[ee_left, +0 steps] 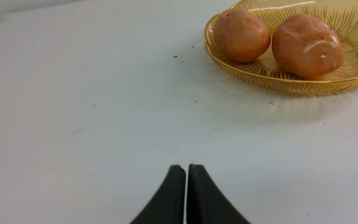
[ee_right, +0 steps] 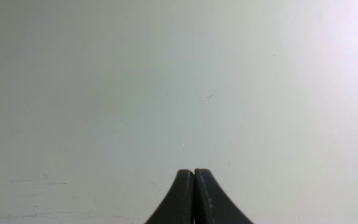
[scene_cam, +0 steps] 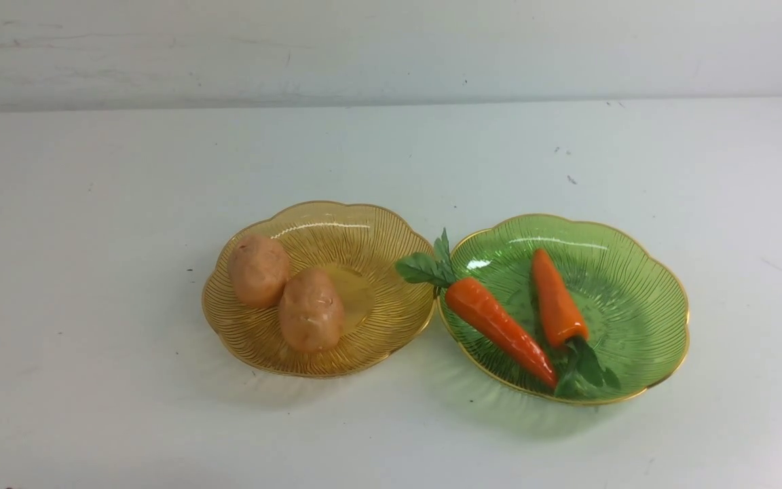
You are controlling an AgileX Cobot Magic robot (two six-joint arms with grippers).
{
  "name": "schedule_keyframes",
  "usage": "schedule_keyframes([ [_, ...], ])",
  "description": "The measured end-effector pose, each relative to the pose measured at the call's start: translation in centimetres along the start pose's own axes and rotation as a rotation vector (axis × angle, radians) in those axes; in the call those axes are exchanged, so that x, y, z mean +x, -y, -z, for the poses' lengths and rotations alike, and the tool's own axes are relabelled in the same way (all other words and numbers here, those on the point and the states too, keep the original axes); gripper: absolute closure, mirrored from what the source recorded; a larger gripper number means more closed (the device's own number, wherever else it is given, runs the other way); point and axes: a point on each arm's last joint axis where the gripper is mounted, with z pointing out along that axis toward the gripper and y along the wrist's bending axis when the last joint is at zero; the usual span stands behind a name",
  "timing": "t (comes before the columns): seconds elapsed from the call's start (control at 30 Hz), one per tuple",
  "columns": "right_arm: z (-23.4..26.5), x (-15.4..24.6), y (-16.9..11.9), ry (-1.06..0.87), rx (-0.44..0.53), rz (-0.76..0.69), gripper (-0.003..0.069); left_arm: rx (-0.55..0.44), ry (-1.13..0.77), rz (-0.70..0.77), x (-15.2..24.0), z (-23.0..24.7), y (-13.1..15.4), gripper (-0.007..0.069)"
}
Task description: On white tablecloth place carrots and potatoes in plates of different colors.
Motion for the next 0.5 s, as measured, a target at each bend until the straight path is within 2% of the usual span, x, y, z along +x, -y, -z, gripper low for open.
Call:
schedule_keyframes([
  [0.2,0.0,0.0,0.0,-0.001,0.0,0.007,0.0674,0.0,0.0,0.0,0.0,0.0,0.0,0.0628],
  [0.37,0.0,0.5,0.0,-0.047,-0.002,0.093,0.0674,0.0,0.0,-0.001,0.0,0.0,0.0,0.0628],
  [0.5,0.4,3.8,0.7,-0.245,0.063,0.231,0.0674,0.0,0.0,-0.001,0.0,0.0,0.0,0.0628],
])
